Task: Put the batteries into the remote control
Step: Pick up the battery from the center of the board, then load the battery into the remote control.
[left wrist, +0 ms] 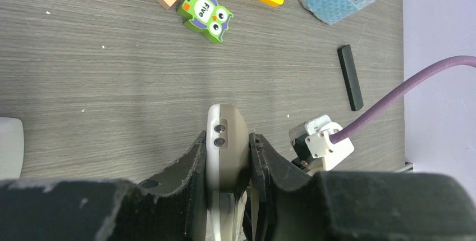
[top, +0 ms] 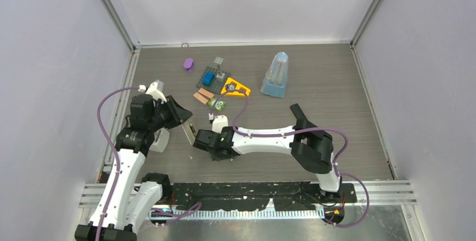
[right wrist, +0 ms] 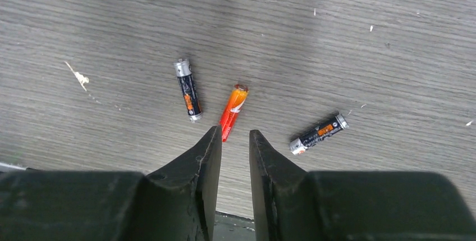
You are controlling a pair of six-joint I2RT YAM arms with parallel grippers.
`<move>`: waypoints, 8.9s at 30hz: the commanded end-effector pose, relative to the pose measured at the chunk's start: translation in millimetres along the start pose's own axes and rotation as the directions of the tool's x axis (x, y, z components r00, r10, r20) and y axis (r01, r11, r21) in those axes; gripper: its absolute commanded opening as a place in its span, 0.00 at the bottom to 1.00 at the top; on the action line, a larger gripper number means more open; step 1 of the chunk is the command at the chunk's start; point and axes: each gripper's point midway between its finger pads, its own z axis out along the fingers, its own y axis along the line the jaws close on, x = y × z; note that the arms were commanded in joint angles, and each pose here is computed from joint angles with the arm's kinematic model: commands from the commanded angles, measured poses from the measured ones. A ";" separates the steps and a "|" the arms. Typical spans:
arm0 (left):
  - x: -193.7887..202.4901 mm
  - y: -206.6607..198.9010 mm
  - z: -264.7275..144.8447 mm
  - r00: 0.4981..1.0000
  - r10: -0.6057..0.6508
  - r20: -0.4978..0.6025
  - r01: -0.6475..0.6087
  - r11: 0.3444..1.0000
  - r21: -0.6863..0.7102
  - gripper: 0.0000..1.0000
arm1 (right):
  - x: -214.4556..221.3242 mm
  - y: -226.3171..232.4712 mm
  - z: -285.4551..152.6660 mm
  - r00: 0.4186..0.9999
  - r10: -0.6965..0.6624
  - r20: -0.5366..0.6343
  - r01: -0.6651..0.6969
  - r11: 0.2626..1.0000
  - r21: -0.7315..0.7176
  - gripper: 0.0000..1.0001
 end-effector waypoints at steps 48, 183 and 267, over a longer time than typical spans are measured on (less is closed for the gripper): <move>14.6 -37.1 -0.5 0.998 0.000 -0.068 0.017 0.967 0.253 0.00 | -61.0 -33.0 -71.9 0.977 -0.095 0.193 0.119 0.986 -0.118 0.08; 11.6 -108.5 -12.0 0.818 -0.462 -0.343 0.568 0.556 0.607 0.00 | -103.6 13.8 -216.2 0.971 0.080 0.225 0.062 0.826 -0.560 0.24; 24.8 -114.1 -28.2 0.901 -0.315 -0.300 0.434 0.612 0.662 0.00 | -104.9 18.2 -181.7 0.977 0.177 0.118 -0.072 0.798 -0.599 0.05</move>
